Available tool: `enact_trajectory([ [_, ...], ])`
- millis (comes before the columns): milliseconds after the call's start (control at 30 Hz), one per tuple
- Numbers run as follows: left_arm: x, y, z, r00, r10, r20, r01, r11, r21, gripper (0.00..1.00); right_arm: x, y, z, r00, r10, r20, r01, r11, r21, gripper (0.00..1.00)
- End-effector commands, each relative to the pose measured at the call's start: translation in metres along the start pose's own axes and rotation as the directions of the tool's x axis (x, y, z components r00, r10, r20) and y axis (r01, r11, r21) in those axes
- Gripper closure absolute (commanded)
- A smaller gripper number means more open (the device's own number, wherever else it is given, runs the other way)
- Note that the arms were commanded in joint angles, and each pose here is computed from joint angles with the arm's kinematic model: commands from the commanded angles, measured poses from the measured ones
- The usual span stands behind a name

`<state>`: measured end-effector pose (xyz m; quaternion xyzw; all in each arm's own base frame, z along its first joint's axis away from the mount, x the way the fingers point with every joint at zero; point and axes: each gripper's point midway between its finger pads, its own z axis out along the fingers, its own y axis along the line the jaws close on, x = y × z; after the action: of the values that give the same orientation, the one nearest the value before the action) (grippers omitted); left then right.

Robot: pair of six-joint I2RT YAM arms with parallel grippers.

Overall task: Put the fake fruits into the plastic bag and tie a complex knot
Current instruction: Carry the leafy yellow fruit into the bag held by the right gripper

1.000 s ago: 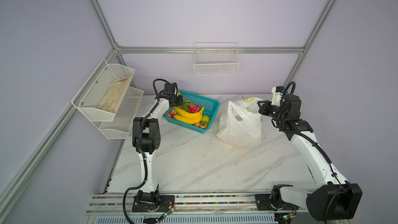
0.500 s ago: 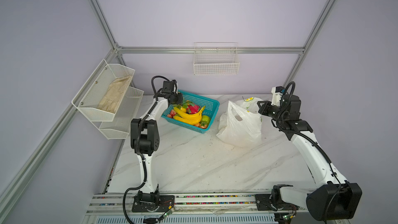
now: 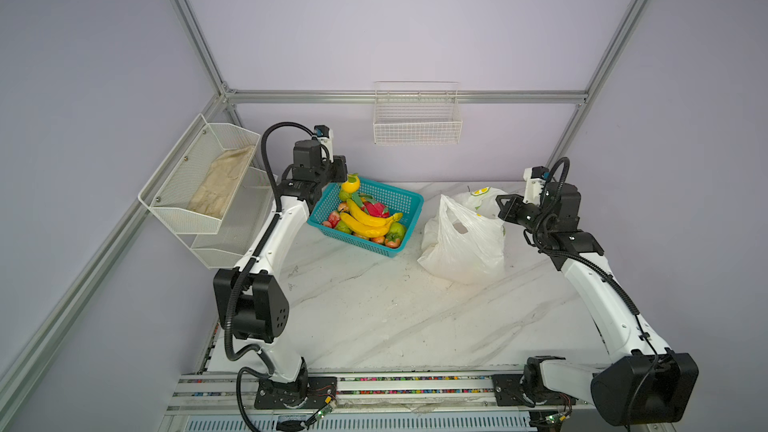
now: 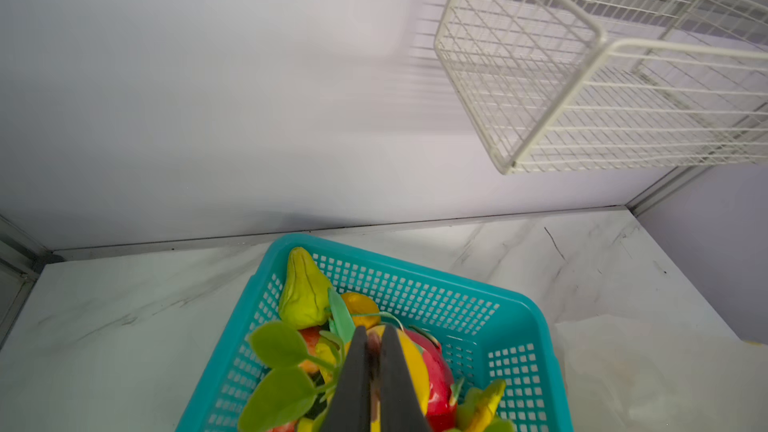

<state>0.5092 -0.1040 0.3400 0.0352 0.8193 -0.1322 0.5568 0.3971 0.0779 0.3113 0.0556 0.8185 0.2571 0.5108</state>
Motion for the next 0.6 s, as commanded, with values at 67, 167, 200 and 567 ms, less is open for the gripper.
enact_trajectory([
  [67, 0.001, -0.084, -0.071, 0.991, -0.013, 0.133, -0.016, 0.977, 0.214, 1.0, 0.002, 0.003, 0.003, 1.0, -0.008, -0.004, 0.008, 1.0, -0.024, 1.0],
  [167, 0.017, -0.127, -0.091, 0.987, -0.021, 0.157, -0.03, 0.947, 0.32, 1.0, 0.004, 0.008, 0.004, 1.0, -0.005, -0.011, 0.004, 0.999, -0.053, 1.0],
  [200, 0.022, -0.143, -0.094, 0.988, -0.022, 0.155, -0.035, 0.933, 0.358, 1.0, 0.004, 0.009, 0.004, 1.0, -0.004, -0.013, 0.003, 0.998, -0.059, 1.0],
  [567, 0.035, -0.232, -0.076, 0.985, 0.052, 0.163, -0.122, 0.881, 0.457, 1.0, 0.012, 0.021, 0.001, 1.0, 0.013, -0.028, -0.016, 0.993, -0.115, 1.0],
])
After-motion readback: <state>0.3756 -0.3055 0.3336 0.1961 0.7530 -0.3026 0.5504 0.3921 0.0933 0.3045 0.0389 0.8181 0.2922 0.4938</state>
